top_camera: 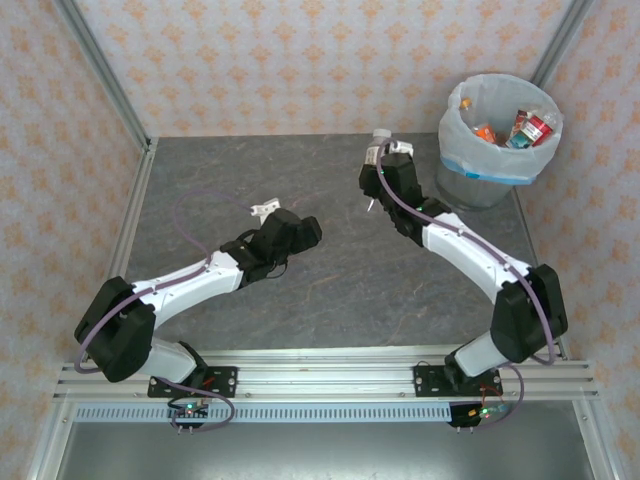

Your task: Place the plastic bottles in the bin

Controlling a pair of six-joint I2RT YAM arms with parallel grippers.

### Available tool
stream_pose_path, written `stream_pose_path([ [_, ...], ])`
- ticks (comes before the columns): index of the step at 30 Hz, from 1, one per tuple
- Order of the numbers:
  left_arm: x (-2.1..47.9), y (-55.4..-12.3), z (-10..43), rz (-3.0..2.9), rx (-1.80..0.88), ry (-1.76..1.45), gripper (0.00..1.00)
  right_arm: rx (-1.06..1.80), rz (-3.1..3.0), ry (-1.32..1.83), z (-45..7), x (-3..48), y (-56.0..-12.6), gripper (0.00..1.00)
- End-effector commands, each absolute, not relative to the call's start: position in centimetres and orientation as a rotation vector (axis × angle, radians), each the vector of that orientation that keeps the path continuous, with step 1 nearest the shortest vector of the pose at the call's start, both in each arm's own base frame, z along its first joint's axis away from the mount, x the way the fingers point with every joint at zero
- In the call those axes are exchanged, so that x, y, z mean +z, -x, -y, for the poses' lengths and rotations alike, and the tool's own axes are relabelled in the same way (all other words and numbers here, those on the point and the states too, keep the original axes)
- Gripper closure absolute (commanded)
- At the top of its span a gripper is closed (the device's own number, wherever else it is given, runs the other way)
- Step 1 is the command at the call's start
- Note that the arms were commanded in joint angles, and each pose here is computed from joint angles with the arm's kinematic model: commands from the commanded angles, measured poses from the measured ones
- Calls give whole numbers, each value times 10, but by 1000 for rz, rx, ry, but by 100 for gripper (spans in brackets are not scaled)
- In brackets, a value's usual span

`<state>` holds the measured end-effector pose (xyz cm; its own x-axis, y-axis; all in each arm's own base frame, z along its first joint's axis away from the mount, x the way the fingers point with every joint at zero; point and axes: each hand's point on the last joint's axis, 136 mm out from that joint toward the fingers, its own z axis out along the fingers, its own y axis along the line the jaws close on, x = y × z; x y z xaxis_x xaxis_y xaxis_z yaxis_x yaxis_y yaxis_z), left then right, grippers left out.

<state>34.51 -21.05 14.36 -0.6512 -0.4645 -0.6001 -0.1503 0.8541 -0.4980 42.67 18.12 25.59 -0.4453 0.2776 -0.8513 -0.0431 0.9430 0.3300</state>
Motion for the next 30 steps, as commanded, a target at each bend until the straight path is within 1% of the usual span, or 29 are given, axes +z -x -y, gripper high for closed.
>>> stream_pose_path([
  [1,164,-358,229,-2211,-625,372,0,394,-1878,-183,-173,293,-423,72],
  [7,171,-359,251,-2199,-713,290,0,395,-1791,-172,-155,327,-421,72],
  [11,185,-355,282,-2177,-820,154,0,428,-1733,-196,-137,350,-424,72],
  [17,199,-350,313,-2168,-868,27,0,395,-1662,-194,-114,379,-429,72],
  [24,199,-352,324,-2170,-905,27,0,317,-1590,-115,-103,418,-443,72],
  [30,197,-351,323,-2177,-899,37,0,258,-1560,-101,-87,446,-471,72],
])
